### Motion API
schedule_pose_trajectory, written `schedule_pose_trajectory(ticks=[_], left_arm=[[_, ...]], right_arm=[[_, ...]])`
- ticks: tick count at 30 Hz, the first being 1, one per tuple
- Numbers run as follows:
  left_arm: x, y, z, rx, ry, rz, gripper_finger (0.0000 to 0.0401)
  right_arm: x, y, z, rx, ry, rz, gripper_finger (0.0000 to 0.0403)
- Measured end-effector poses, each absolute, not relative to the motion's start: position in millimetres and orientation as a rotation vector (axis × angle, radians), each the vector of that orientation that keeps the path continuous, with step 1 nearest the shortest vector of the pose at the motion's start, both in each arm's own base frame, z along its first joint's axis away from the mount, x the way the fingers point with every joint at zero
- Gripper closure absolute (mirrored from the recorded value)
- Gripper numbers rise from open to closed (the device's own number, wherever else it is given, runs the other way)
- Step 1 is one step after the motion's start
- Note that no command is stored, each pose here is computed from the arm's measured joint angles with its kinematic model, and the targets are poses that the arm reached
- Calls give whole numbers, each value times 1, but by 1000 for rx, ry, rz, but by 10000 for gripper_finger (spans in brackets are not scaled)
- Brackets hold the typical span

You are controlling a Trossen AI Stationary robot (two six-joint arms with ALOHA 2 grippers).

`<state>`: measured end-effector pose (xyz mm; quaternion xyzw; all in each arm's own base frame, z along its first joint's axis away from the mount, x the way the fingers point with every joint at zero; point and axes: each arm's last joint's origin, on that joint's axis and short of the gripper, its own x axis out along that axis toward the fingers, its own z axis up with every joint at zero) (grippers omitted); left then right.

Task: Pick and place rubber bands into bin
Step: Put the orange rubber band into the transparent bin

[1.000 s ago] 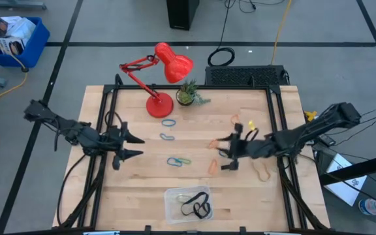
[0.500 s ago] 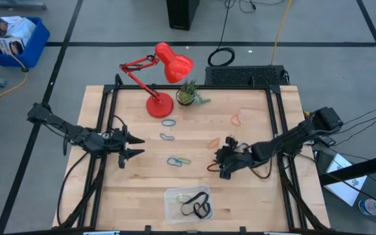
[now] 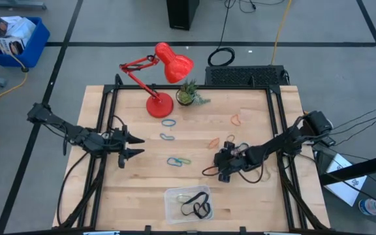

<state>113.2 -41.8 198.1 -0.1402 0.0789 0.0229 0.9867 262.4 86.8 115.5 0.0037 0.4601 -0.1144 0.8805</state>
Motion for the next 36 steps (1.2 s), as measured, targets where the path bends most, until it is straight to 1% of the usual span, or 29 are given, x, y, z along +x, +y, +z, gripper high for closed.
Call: schedule_pose_trajectory(ticks=[4,7,18,25,27,30,33,36], left_arm=[[113,-42,198,-282,159,46,187],[113,-42,198,-282,159,46,187],[113,-42,198,-282,159,46,187],[113,-42,198,-263,160,45,187],[113,-42,198,-263,160,45,187],[113,-42,198,-263,160,45,187],[113,-42,198,-263,160,45,187],[113,-42,198,-257,160,44,187]], right_arm=[[265,85,111,23,975,-234,267],[266,82,111,43,986,-222,284],[267,78,111,48,1003,-201,394],[264,76,121,78,972,-219,400],[262,74,133,99,910,-254,401],[262,72,160,97,748,-331,401],[262,72,187,67,536,-428,402],[262,73,219,32,324,-463,402]])
